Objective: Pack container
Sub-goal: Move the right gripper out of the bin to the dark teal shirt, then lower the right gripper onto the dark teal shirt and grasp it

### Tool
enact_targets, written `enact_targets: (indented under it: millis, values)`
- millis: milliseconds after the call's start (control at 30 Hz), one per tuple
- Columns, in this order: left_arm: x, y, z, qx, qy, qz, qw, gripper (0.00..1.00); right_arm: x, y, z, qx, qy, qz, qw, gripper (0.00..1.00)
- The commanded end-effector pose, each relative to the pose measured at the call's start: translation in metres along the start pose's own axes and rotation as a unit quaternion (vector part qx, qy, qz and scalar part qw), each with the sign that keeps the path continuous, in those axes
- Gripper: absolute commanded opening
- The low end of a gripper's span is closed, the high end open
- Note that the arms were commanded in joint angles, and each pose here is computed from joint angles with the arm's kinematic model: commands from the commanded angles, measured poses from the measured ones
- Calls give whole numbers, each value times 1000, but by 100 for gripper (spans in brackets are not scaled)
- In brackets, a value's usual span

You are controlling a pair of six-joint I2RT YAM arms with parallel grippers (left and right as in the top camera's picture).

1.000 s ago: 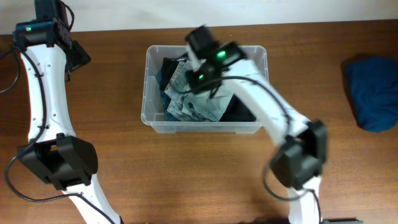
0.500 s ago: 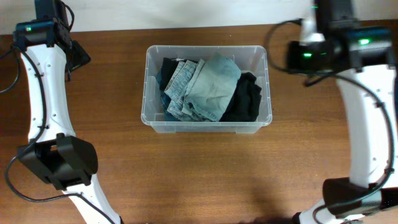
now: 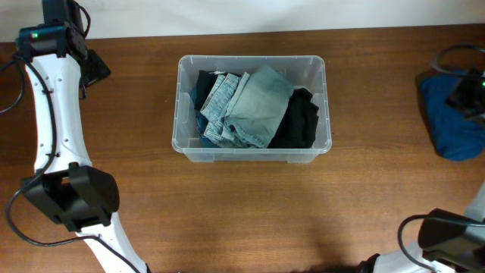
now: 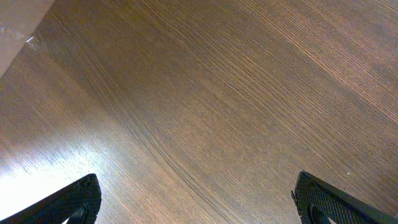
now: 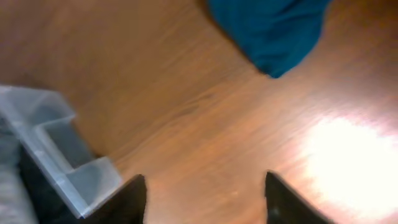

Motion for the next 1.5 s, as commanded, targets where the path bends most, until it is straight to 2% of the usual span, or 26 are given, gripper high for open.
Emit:
enact_targets:
  millis: [0, 33, 100, 300, 800, 1100, 1467]
  values:
    - [2, 0, 1, 0, -4, 1, 1000, 100, 5, -8, -23, 35, 14, -1, 999, 66]
    - [2, 0, 1, 0, -4, 1, 1000, 99, 8, -12, -31, 47, 17, -4, 999, 78]
    - [2, 0, 1, 0, -4, 1, 1000, 100, 13, -18, -41, 63, 22, -6, 998, 87]
    - [2, 0, 1, 0, -4, 1, 1000, 99, 39, -31, -67, 121, 45, 19, 991, 98]
    - [2, 0, 1, 0, -4, 1, 1000, 99, 144, -66, -127, 217, 80, 81, 970, 99]
    - [2, 0, 1, 0, -4, 1, 1000, 99, 210, -84, -141, 229, 81, 75, 967, 98]
    - [2, 0, 1, 0, -4, 1, 1000, 99, 249, -102, -141, 275, 50, 39, 959, 99]
Point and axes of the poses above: each gripper's point midway between its finger pads, its own x axis out along the fingers, its own z axis along the line the jaws close on, y = z × x, the point moved 8 cm from there along -x, back along the fingers, and after that the axes turned 9 degrees about x, right-handed, at the moved point
